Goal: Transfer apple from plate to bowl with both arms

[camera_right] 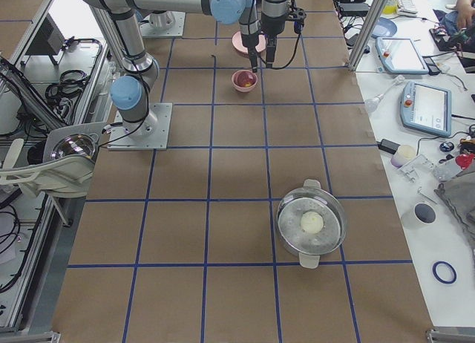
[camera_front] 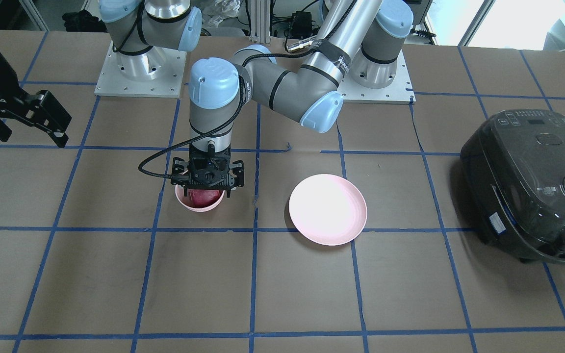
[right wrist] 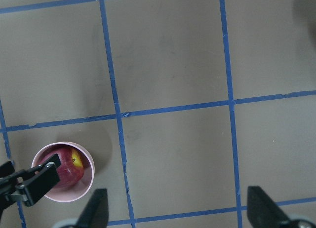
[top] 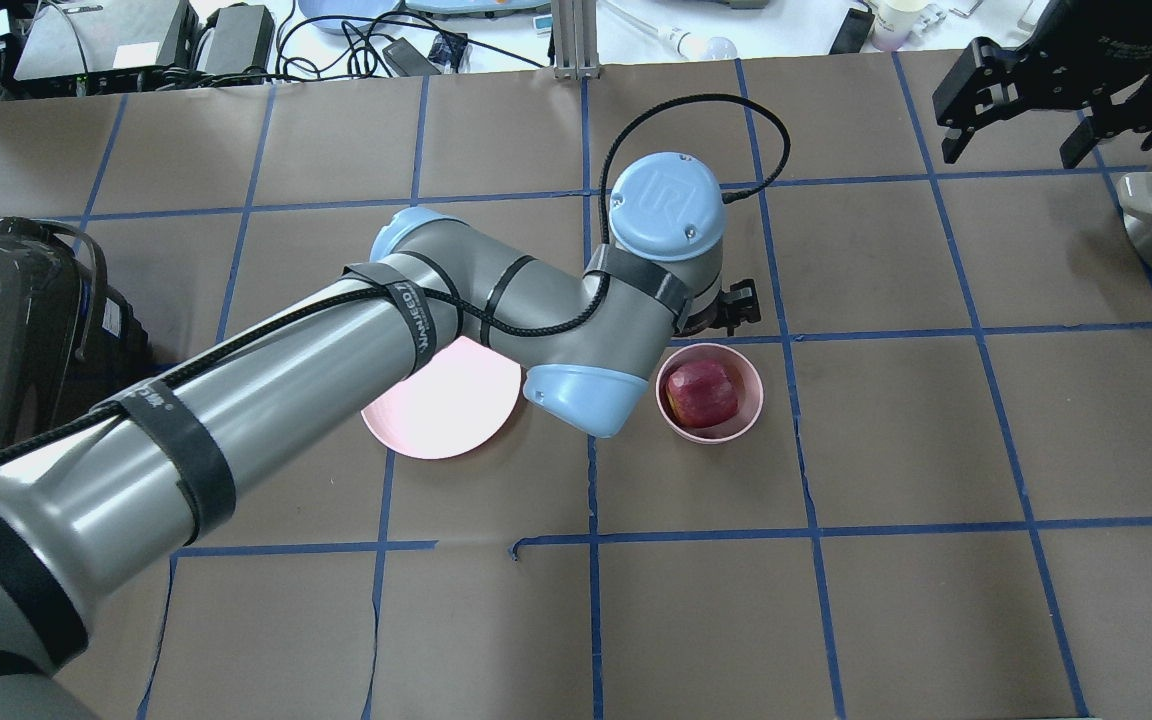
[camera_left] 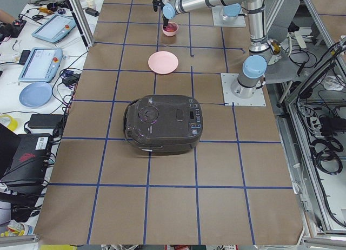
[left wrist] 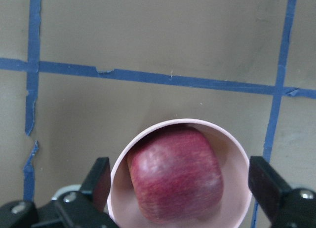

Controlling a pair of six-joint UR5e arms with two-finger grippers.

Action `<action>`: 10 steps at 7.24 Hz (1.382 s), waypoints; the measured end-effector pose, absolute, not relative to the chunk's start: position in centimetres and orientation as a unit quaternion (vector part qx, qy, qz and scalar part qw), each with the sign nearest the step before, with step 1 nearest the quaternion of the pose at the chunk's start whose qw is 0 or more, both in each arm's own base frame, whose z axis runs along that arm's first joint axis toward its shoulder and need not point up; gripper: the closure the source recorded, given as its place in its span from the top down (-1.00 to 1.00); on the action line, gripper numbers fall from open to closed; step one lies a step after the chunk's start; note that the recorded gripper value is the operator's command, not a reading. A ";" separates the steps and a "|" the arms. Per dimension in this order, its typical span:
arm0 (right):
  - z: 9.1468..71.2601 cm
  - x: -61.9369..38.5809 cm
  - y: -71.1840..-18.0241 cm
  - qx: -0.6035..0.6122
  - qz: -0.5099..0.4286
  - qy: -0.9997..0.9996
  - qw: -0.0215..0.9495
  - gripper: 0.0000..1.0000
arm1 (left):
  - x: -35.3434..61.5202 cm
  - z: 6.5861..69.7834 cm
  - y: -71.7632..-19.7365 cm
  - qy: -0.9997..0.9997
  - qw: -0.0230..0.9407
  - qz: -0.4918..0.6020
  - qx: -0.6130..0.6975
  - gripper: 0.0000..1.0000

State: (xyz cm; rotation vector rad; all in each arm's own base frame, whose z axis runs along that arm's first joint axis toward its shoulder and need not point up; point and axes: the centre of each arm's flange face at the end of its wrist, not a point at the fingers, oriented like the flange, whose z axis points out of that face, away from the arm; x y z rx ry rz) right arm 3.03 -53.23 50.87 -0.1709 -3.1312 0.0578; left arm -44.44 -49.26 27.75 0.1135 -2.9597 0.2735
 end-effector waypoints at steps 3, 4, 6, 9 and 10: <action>50.9 3.2 -53.1 -0.055 0.018 -0.998 0.003 1.00 | -33.1 34.8 -53.9 -0.993 0.082 0.086 0.020 1.00; 50.9 3.4 -53.0 -0.053 0.017 -0.998 0.001 1.00 | -29.1 37.1 -54.2 -0.995 0.068 0.068 0.001 1.00; 51.1 5.0 -52.5 -0.040 0.014 -0.999 -0.003 1.00 | -22.9 42.4 -53.1 -0.997 0.056 0.048 -0.006 1.00; 50.3 10.2 -51.2 0.001 0.005 -1.000 0.006 1.00 | -16.7 51.1 -50.5 -0.999 0.029 0.041 0.007 1.00; 50.4 10.7 -50.8 0.001 0.004 -1.000 0.017 1.00 | -15.7 52.7 -49.9 -0.999 0.021 0.040 0.008 1.00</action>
